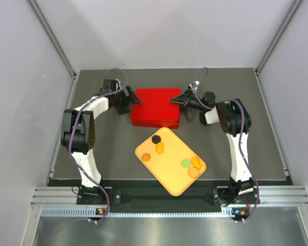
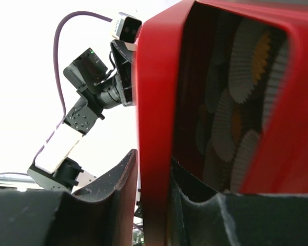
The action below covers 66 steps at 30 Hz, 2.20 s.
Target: Pack the cookies
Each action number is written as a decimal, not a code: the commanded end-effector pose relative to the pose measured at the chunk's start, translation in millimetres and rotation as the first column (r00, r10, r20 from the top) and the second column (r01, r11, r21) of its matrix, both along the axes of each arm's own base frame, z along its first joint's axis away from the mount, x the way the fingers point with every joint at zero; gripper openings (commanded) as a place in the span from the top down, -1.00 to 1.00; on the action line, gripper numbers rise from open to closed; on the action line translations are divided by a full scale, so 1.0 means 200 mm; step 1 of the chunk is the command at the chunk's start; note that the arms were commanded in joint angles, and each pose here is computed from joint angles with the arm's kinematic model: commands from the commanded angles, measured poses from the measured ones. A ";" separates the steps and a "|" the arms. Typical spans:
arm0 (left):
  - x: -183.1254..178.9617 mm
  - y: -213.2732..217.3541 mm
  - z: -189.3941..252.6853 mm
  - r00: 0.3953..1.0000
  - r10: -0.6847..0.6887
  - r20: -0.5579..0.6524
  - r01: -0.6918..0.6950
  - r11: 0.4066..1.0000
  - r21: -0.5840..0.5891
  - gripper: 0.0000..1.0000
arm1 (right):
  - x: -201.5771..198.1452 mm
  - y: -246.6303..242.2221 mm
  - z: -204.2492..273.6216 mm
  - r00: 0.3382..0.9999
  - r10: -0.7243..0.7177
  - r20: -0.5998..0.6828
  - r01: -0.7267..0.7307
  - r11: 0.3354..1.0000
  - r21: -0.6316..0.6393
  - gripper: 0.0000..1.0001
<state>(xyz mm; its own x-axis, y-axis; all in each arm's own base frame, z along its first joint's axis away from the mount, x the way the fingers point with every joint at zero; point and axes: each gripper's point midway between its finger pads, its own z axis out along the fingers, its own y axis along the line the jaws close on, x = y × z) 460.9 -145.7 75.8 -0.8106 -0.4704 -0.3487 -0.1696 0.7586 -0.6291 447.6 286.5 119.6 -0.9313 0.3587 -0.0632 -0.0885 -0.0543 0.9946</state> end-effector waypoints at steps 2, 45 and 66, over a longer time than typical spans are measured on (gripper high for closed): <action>0.05 -0.01 0.03 0.999 -0.011 0.033 0.010 1.000 0.022 -0.91 | -0.01 -0.09 0.01 0.998 -0.023 0.050 0.024 1.000 -0.006 0.49; 0.04 -0.07 0.01 0.999 -0.054 0.007 0.053 0.992 0.115 -0.90 | -0.05 -0.33 -0.17 0.983 -0.125 0.132 0.176 0.838 -0.517 -0.28; 0.00 -0.14 -0.01 0.996 -0.086 -0.021 0.089 0.981 0.174 -0.90 | -0.15 -0.13 -0.25 0.987 -0.053 0.149 0.136 0.763 -0.633 0.19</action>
<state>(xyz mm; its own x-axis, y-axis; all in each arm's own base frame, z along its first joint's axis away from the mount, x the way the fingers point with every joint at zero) 464.5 -164.3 73.3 -0.8371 -0.3670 -0.4056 -0.1290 0.8531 -0.5056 430.1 247.7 73.7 -0.8586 0.3318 -0.3907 -0.1432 0.5766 0.8043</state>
